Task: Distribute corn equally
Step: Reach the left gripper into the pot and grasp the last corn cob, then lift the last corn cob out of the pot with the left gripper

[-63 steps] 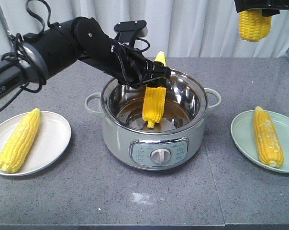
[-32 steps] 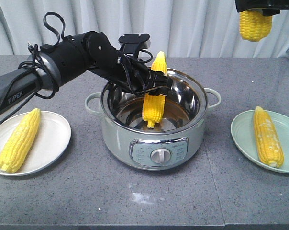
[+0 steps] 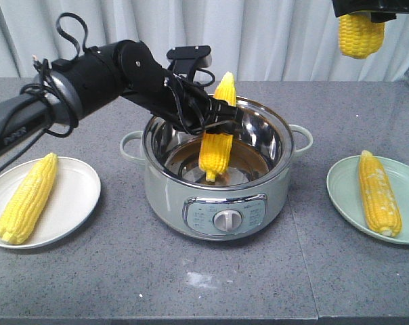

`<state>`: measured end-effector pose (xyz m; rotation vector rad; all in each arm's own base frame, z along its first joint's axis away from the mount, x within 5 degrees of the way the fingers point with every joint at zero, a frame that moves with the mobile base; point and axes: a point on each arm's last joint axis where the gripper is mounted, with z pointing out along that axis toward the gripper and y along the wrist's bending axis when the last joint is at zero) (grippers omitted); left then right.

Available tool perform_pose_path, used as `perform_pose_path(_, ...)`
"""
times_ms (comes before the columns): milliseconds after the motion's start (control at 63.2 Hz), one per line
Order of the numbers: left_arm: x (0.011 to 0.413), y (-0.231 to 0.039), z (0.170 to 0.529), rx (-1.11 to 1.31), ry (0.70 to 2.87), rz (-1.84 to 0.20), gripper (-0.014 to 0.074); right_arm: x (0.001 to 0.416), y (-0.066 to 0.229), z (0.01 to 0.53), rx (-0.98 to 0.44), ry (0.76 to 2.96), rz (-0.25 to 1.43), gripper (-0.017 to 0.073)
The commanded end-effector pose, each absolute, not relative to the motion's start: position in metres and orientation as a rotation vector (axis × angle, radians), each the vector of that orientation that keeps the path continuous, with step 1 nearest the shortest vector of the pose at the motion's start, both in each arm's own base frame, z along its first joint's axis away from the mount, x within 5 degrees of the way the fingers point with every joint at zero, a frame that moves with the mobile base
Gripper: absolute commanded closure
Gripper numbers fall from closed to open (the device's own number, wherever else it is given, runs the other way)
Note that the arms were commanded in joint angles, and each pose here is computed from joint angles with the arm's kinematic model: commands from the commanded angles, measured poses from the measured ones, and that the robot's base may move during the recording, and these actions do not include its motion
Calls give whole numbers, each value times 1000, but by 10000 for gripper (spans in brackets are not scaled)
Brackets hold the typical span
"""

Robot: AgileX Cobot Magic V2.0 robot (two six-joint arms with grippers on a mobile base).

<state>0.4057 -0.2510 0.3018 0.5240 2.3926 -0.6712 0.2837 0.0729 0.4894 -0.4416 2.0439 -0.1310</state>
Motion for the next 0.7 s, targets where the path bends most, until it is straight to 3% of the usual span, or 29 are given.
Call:
perform_pose_path(0,384,-242,374,490,2191,-733,601,273,67,513,-401,1920,-135,565)
perform_pose_path(317,318,-198,464,576,2043,-595,601,271,66,509,-399,1964,-133,565)
perform_pose_path(681,250,-132,523,424,2013,-287,601,259,66,511,-383,2000,-60,565)
